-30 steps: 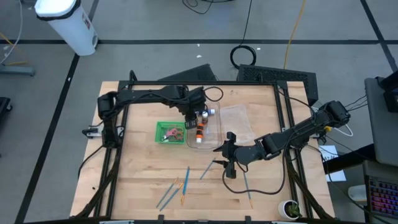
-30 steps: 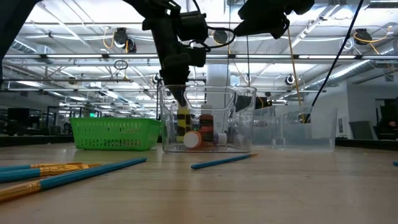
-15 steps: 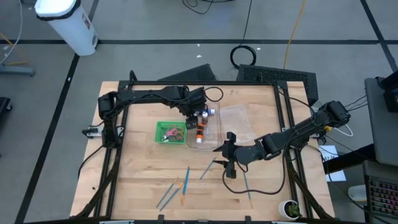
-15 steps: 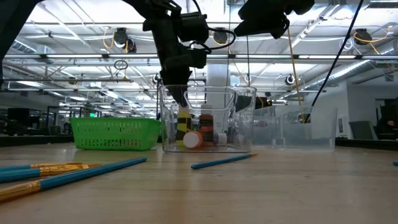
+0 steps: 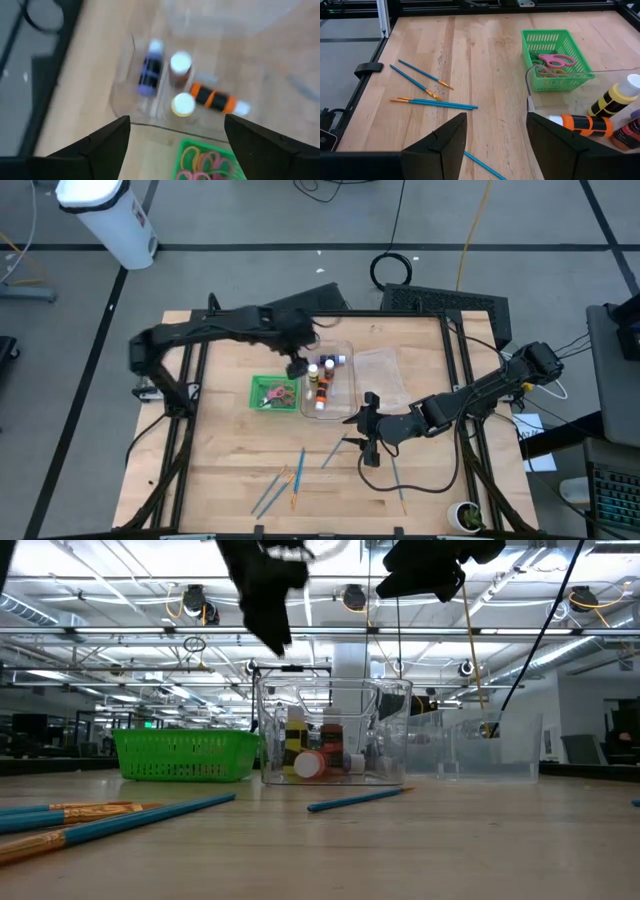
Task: Pick & Place Paint Supplies
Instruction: Put the blue paint brush into the white bin
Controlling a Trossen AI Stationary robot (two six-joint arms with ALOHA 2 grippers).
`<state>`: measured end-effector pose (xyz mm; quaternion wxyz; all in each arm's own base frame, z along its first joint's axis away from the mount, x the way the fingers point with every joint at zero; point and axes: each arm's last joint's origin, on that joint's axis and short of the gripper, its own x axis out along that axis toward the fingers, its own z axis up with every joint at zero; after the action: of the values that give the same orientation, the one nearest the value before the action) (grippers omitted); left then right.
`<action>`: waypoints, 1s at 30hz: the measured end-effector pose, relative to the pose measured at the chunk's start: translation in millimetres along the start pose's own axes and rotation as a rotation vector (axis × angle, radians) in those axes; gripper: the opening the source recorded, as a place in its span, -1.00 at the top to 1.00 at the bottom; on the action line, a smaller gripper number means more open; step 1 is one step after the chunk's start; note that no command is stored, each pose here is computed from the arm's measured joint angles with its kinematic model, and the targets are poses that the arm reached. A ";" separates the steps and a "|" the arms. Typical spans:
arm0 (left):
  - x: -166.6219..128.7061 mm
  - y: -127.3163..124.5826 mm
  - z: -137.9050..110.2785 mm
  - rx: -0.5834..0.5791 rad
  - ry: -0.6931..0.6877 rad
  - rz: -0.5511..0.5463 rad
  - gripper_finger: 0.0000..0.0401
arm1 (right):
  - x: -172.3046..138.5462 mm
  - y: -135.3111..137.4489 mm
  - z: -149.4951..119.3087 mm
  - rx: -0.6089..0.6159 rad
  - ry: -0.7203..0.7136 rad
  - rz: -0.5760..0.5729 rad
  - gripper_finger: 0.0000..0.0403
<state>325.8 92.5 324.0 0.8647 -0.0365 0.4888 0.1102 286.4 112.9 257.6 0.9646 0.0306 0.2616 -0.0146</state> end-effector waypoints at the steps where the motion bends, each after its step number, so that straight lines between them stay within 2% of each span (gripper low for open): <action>1: -16.7 -0.7 -1.4 0.000 -0.043 -0.010 -0.65 | 0.0 0.0 0.0 0.000 0.000 0.000 0.02; 6: -86.9 -10.8 -22.7 0.033 -0.263 -0.094 -0.63 | -1.4 3.8 -1.0 -0.007 0.001 0.012 0.02; 9: -102.4 -19.7 -45.1 0.067 -0.377 -0.113 -0.60 | -4.5 11.4 -3.0 -0.034 0.000 0.036 0.02; 14: -98.2 -27.0 -96.4 0.074 -0.519 -0.136 -0.58 | -13.1 27.8 -5.7 -0.102 -0.017 0.094 0.02; 21: -73.9 -28.0 -168.8 0.029 -0.628 -0.151 -0.64 | -17.0 36.6 -6.0 -0.132 -0.042 0.127 0.02; 30: -77.3 -26.4 -224.9 -0.038 -0.780 -0.170 -0.56 | -17.0 37.1 -3.6 -0.126 -0.064 0.131 0.02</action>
<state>105.1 16.5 272.0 0.9906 -0.0481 0.1168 0.0525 271.5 150.4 265.0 0.9714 -0.0134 0.2284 0.0638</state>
